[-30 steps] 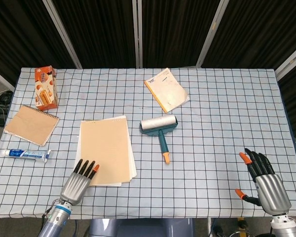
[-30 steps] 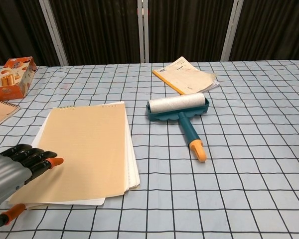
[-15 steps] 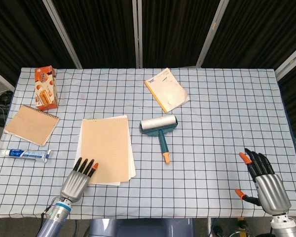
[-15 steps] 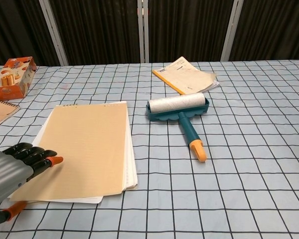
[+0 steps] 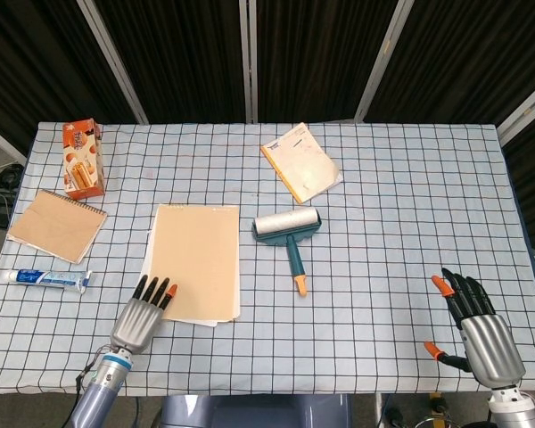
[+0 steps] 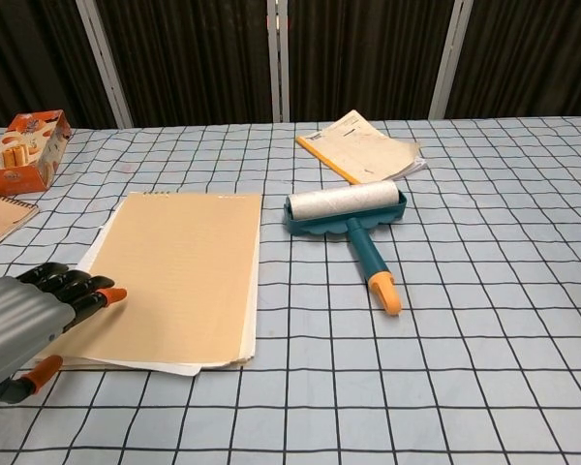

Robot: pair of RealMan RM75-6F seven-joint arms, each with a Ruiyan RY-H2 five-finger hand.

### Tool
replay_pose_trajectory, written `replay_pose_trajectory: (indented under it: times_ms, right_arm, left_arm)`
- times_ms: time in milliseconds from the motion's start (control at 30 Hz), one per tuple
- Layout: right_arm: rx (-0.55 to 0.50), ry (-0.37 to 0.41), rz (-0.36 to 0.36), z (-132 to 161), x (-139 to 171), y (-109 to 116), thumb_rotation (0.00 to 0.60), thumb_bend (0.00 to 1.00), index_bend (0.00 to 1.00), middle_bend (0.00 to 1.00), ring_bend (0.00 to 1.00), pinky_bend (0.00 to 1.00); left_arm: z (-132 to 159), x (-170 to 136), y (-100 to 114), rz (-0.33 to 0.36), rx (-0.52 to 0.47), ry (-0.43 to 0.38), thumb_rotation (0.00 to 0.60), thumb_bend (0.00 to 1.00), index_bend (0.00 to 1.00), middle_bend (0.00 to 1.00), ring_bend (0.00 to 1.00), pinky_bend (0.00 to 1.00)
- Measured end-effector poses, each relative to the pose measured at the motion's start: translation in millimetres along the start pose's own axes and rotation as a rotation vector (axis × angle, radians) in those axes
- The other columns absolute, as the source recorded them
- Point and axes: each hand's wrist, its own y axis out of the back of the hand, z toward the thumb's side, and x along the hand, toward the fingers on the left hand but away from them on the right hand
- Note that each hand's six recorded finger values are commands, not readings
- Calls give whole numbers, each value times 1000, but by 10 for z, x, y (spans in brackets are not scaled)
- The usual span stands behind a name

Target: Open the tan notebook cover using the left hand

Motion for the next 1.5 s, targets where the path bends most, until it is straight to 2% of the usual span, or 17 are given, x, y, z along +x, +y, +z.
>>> replay_pose_trajectory:
  times_ms: [133,300,367,400,467,533,600,733,867,1033,1500]
  right_arm:
    - [-1,-1,1,-2,0,-1,600,60,47,0,0,0]
    - [-4,-2,0,-4,0,0,600,59,48,0,0,0]
    - [-4,-1,0,-3,0,2,600,59,52,0,0,0]
    - [-4,-1,0,-3,1,2,600,60,56,0,0,0]
    - [-4,-2,1,-6,0,2,600,60,60,0,0,0]
    - [-5,-5,2,-11,0,3,600,60,62,0,0,0]
    - [-7,-6,1,-14,0,8,600,59,62,0,0,0]
    - [-10,-4,-2,-9,3,20,600,60,62,0,0,0]
    - [-12,-5,-1,-11,5,21,600,59,62,0,0,0]
    - [-15,-6,-1,-14,2,23,600,59,62,0,0,0]
    - [-10,-7,8,-8,10,3,600,60,62,0,0,0]
  left_arm:
    - [-21,47,26,1,-2,9,600,713,0,0,0,0]
    - [-54,105,49,5,7,22,600,731,6,0,0,0]
    - [-70,127,64,11,8,29,600,731,46,0,0,16]
    - [-78,137,74,16,6,33,600,731,98,7,16,45]
    - [-90,150,91,25,-2,40,600,731,242,90,105,130]
    - [-102,161,122,43,-7,45,600,731,446,269,260,231]
    - [-113,167,165,71,-8,49,600,731,562,377,347,280]
    - [-128,165,241,135,-19,46,600,731,685,490,438,331]
    - [-151,142,286,180,-27,38,600,731,725,526,464,336]
    - [-212,85,347,212,-29,31,600,731,728,529,466,336]
    - [-385,-174,385,232,-13,-17,600,731,729,529,466,336]
